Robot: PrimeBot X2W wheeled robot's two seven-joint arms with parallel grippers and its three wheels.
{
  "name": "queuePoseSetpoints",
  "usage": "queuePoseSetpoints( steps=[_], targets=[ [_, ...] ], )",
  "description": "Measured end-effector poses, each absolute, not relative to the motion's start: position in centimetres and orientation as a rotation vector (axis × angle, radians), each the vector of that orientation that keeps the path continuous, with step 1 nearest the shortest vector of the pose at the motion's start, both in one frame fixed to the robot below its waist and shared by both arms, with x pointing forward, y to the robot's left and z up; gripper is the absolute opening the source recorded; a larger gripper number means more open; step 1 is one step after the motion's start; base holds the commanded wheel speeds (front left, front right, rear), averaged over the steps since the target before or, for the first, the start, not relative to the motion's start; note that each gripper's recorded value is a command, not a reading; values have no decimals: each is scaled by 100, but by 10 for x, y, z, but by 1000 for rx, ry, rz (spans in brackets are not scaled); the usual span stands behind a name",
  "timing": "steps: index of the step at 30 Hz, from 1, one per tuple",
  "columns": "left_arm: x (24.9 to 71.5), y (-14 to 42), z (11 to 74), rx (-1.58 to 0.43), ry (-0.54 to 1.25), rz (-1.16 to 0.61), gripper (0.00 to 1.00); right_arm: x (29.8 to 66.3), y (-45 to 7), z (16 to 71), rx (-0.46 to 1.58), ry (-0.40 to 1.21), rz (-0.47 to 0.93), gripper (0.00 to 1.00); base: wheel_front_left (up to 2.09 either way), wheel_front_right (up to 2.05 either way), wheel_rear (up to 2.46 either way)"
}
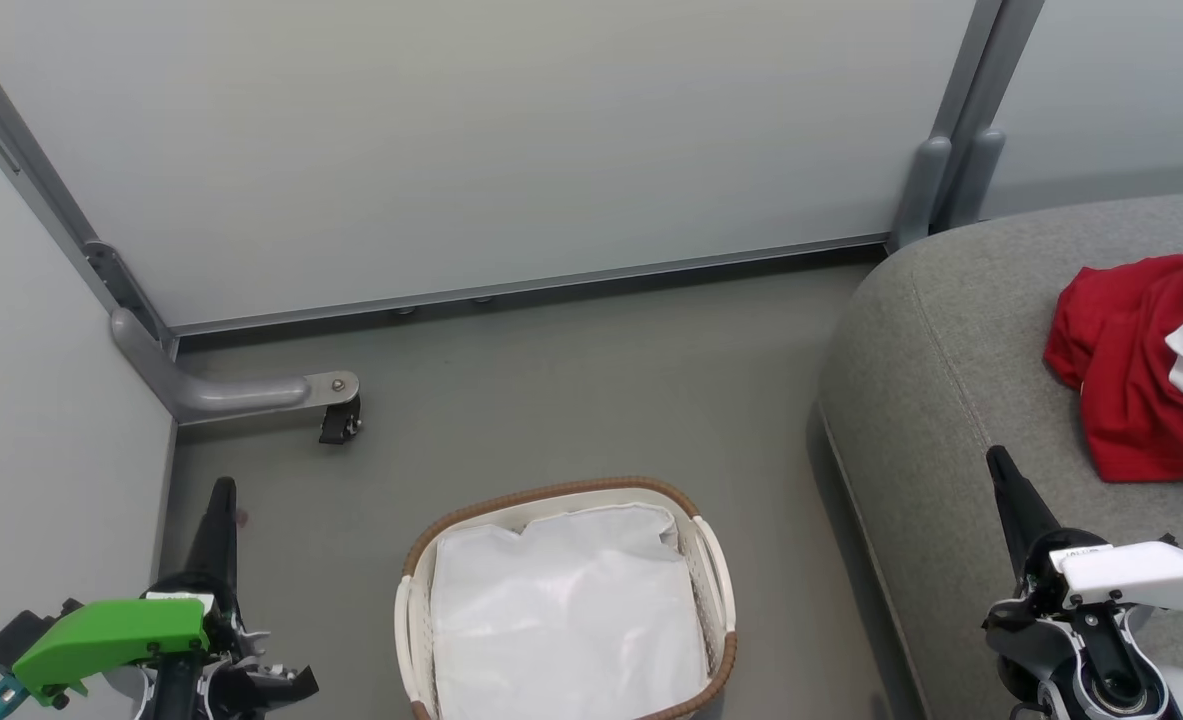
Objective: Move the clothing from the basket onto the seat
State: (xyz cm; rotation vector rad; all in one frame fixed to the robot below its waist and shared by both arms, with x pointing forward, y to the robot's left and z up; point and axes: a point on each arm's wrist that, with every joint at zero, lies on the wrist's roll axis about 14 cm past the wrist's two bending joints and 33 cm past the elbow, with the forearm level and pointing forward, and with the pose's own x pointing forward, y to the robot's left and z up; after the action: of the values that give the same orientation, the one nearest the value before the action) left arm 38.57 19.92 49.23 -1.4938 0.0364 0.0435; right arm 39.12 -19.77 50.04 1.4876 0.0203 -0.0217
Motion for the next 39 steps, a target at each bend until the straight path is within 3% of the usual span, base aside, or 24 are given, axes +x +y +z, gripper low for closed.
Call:
queuePoseSetpoints(
  steps=[39],
  targets=[
    [387,199,504,-1576,10,8,0,390,-199,508,1576,1,3,0,0,0,0]
  ],
)
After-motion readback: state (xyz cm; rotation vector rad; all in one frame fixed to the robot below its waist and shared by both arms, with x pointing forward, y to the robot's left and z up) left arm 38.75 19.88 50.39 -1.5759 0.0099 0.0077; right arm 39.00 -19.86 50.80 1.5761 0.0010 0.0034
